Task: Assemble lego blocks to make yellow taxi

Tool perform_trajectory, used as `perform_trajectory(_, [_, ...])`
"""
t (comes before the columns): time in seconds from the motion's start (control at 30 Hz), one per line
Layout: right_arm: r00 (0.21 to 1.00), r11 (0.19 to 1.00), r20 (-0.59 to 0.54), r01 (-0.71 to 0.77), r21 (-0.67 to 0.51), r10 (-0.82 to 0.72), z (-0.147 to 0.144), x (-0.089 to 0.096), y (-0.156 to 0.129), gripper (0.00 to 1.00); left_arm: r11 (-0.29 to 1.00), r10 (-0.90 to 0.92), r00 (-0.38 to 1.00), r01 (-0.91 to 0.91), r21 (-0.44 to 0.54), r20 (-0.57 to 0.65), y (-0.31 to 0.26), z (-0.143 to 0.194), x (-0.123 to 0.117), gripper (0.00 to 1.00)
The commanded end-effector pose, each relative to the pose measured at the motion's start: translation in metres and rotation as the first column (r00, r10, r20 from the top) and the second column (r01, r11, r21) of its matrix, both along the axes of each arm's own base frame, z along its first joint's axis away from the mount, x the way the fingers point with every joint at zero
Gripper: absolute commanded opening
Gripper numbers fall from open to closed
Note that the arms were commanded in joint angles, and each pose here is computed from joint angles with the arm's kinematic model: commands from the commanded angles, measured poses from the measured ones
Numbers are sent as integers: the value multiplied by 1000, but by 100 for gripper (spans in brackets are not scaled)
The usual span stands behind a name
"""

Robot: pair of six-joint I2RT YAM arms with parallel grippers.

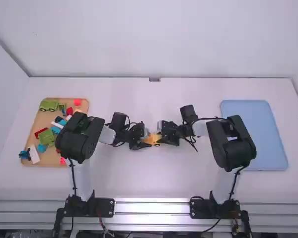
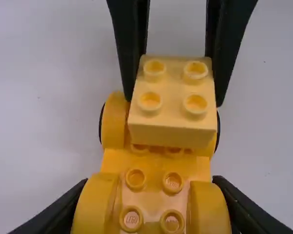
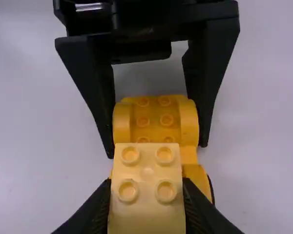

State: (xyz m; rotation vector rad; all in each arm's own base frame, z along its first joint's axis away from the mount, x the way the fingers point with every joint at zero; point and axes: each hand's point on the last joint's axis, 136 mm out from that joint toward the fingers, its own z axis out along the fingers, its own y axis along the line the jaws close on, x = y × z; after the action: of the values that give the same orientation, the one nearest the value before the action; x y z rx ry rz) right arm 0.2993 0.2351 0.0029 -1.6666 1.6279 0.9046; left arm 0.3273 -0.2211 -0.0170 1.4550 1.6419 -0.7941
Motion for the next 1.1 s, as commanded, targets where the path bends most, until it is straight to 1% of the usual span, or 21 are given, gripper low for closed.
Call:
perform_trajectory(0.0, [1000,1000,3,-3,-5,3,-3,4,3,16,999,16,1000,-15,48,-18,3,-15,-2,41])
perform_trajectory(0.17, [1000,1000,24,-2,1,2,-1,8,4,15,999,14,1000,-13,49,-23,3,-16,-3,41])
perform_trajectory(0.27, [999,1000,34,8,-19,-7,-4,11,2,15,999,11,1000,-10,48,-24,2,-16,-5,41])
perform_trajectory(0.43, [1000,1000,31,-5,-22,6,-5,7,6,15,999,16,1000,-15,49,-24,4,-16,-3,41])
perform_trajectory(0.97, [1000,999,28,4,-40,-3,-8,8,3,16,999,11,1000,-9,49,-24,2,-16,-5,42])
perform_trajectory(1.07, [1000,999,29,0,-40,1,-8,7,5,21,999,15,1000,-14,49,-24,3,-16,-4,42])
